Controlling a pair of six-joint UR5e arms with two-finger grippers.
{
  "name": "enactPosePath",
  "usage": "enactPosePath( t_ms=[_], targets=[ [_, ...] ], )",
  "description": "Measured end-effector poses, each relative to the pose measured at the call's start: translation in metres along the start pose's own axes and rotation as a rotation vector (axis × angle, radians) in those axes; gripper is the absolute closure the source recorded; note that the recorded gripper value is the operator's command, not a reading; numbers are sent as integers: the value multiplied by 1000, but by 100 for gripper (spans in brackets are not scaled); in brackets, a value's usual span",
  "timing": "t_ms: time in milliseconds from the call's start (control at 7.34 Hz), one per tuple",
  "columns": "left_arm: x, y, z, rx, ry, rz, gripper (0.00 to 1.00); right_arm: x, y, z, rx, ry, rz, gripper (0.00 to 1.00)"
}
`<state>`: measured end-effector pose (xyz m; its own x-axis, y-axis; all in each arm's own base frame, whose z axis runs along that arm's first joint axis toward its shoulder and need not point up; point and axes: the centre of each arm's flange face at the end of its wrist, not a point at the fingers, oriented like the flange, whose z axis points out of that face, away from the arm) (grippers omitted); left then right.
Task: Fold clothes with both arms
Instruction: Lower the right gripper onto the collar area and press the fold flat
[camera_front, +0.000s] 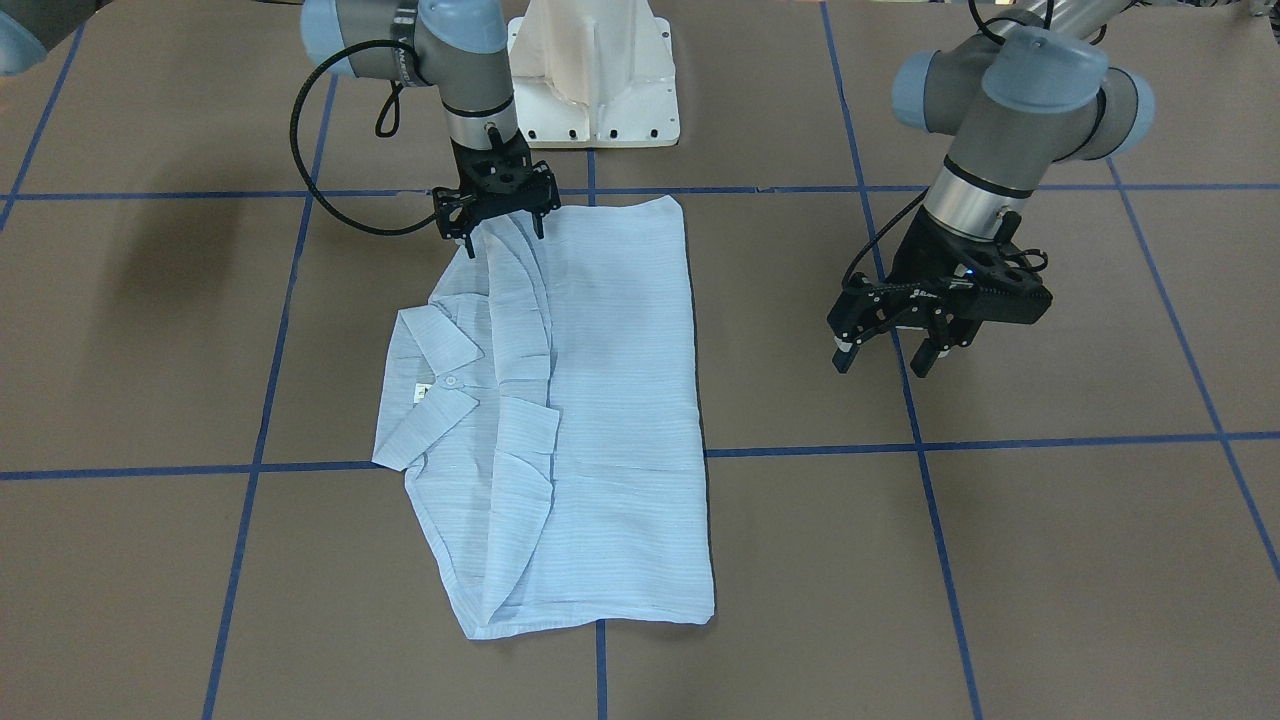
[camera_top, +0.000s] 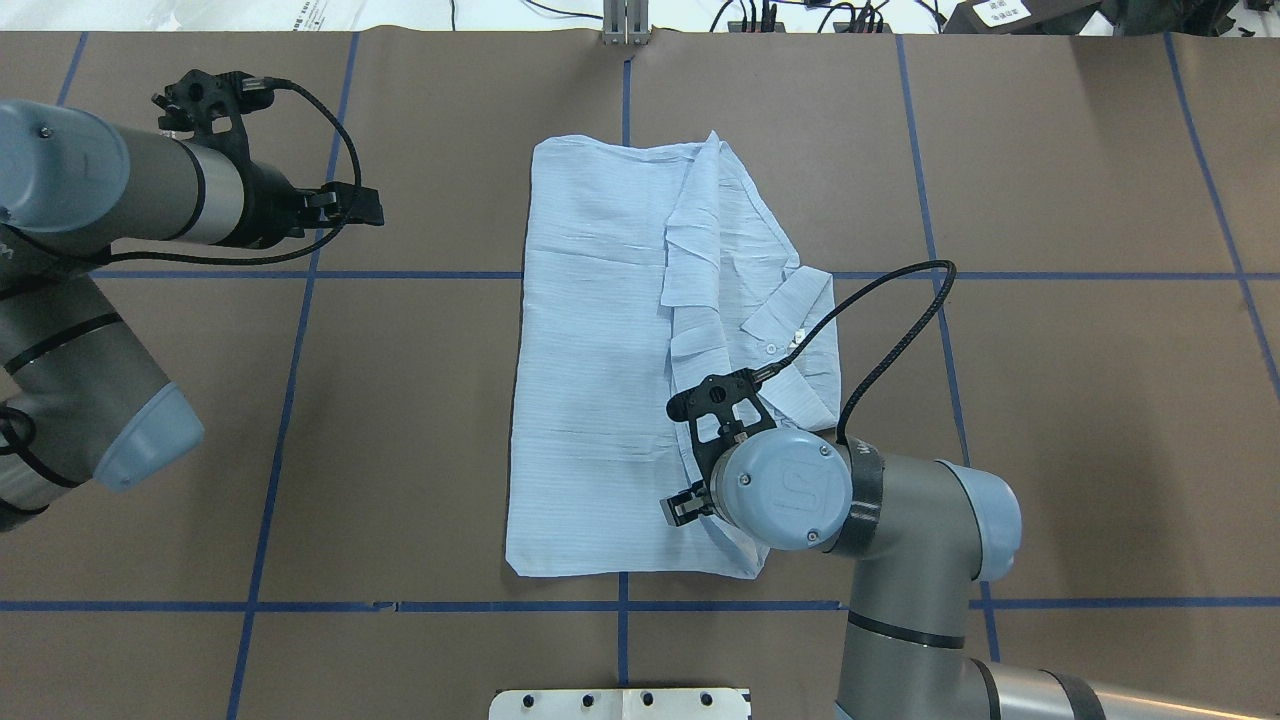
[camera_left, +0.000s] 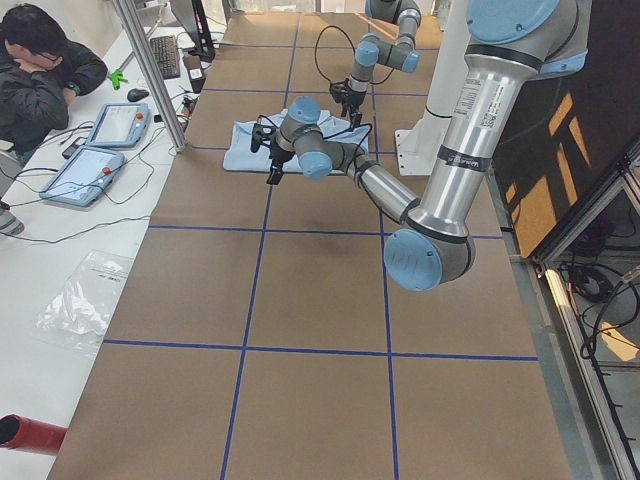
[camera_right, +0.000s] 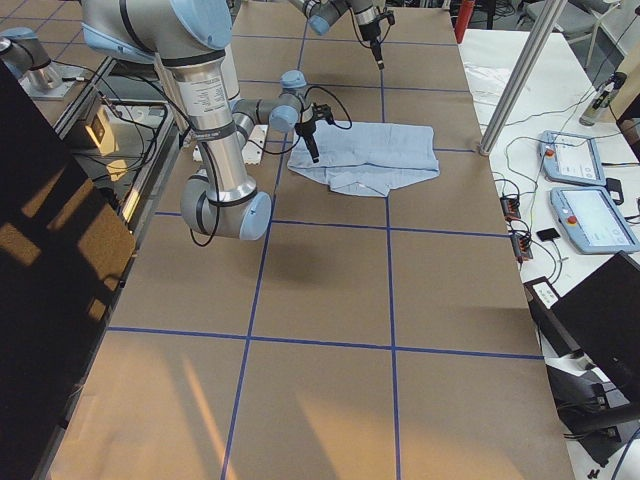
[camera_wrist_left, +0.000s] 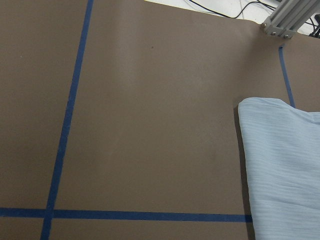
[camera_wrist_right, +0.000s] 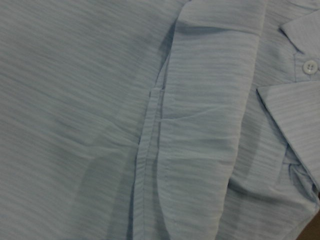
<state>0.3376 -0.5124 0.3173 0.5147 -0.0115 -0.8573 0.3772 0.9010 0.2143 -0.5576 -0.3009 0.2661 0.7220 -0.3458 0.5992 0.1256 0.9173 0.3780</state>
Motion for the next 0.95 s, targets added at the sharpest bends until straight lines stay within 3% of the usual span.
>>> enactPosePath(
  t_ms=[953],
  targets=[
    [2,6,6,-12,3,-6,0,3,7,28,-42,41,-33,0]
  ],
)
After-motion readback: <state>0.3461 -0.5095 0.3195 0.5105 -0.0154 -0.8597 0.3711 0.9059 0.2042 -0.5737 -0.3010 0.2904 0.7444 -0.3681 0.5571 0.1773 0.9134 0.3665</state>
